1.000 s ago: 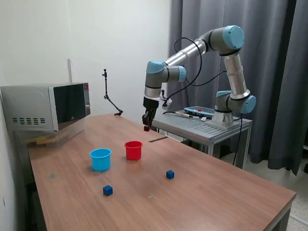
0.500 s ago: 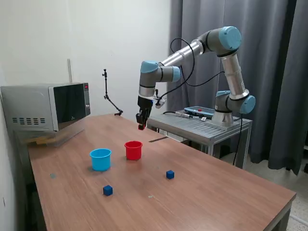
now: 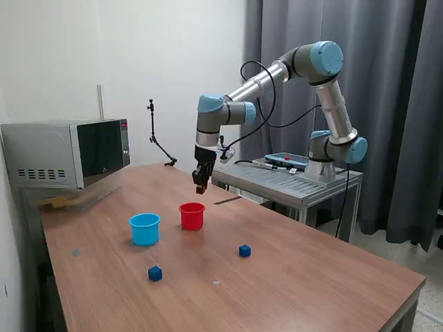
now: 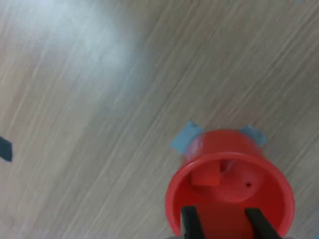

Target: Place red objects in the red bin, and blue objects in the blue bin.

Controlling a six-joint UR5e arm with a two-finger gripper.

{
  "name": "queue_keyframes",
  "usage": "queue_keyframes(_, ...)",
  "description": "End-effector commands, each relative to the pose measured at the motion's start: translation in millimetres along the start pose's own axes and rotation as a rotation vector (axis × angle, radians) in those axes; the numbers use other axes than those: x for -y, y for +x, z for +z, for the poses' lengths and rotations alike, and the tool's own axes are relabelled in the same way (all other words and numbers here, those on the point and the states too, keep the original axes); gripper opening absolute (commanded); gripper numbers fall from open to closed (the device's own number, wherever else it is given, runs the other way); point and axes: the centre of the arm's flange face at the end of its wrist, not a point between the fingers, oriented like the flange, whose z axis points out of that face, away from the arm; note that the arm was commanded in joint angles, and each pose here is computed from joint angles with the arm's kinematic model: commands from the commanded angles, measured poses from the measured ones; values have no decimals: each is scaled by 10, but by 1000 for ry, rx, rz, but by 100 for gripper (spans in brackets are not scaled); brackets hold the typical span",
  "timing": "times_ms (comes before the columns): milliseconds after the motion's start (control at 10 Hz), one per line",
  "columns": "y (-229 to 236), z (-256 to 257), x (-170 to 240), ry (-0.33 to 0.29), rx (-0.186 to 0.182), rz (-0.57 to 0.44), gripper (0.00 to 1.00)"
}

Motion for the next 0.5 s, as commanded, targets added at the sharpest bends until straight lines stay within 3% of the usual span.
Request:
queue_keyframes(0,114,113,48,25,-51,-1,0)
queue_keyframes(400,143,342,78,66,-55,3,0)
